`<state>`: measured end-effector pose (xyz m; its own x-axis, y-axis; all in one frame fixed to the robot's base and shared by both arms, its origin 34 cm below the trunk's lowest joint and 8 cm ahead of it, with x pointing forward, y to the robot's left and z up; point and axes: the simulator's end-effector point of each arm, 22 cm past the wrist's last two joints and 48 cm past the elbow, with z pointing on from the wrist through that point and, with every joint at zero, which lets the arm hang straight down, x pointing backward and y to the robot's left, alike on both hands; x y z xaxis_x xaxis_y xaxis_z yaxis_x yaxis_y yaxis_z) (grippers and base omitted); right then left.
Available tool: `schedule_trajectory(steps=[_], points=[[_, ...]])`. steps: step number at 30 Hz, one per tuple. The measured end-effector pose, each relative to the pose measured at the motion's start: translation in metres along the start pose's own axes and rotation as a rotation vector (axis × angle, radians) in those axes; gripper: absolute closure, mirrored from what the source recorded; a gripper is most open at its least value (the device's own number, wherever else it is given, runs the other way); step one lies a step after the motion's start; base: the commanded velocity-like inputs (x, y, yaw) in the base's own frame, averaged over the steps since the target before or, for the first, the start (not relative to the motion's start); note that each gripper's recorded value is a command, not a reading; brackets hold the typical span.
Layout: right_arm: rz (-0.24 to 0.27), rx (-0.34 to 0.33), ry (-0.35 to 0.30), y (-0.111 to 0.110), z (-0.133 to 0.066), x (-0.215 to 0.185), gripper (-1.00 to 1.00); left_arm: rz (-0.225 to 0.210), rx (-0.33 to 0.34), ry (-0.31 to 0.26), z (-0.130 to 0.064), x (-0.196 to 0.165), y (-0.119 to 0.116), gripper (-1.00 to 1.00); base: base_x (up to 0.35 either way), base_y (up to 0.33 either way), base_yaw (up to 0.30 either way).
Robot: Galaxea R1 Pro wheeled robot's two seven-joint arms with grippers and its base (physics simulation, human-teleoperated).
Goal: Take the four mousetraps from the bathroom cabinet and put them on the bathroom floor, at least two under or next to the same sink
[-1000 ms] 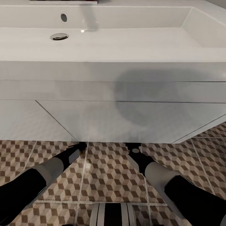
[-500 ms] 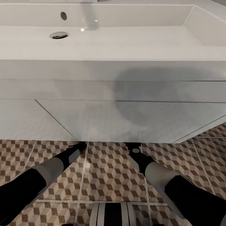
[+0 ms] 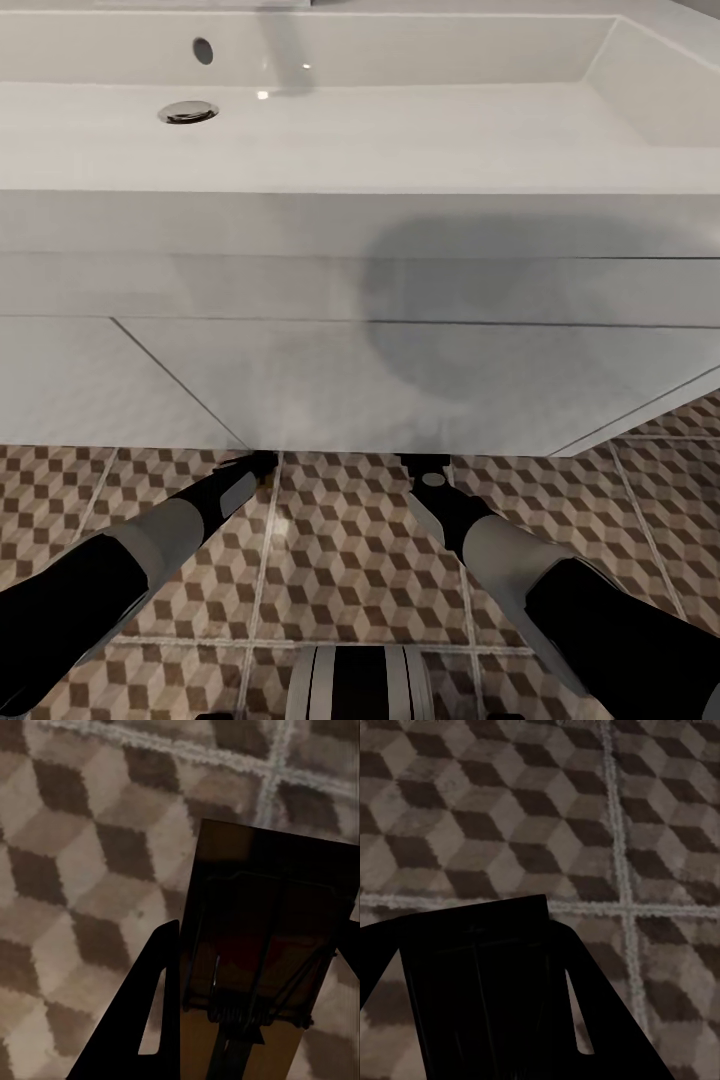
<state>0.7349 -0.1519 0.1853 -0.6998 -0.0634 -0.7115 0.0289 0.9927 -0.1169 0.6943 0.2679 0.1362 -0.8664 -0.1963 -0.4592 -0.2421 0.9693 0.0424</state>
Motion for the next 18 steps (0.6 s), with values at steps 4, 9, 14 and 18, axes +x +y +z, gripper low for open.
schedule_trajectory(steps=[4,9,14,18], points=[[0.003,-0.003,-0.008,0.001,0.0,-0.004,1.0,-0.002,0.012,-0.012,-0.001,-0.008,-0.006,1.0,0.0,0.0,0.0],[0.007,-0.006,-0.016,0.003,0.0,-0.008,1.0,-0.004,0.019,-0.018,-0.002,-0.011,-0.01,1.0,0.0,0.0,0.0],[0.007,-0.007,-0.017,0.003,0.0,-0.008,1.0,-0.004,0.019,-0.02,-0.002,-0.012,-0.009,1.0,0.0,0.0,0.0],[0.007,-0.008,-0.014,0.003,0.001,-0.006,1.0,-0.005,0.019,-0.018,0.0,-0.01,-0.01,1.0,0.0,0.0,0.0]])
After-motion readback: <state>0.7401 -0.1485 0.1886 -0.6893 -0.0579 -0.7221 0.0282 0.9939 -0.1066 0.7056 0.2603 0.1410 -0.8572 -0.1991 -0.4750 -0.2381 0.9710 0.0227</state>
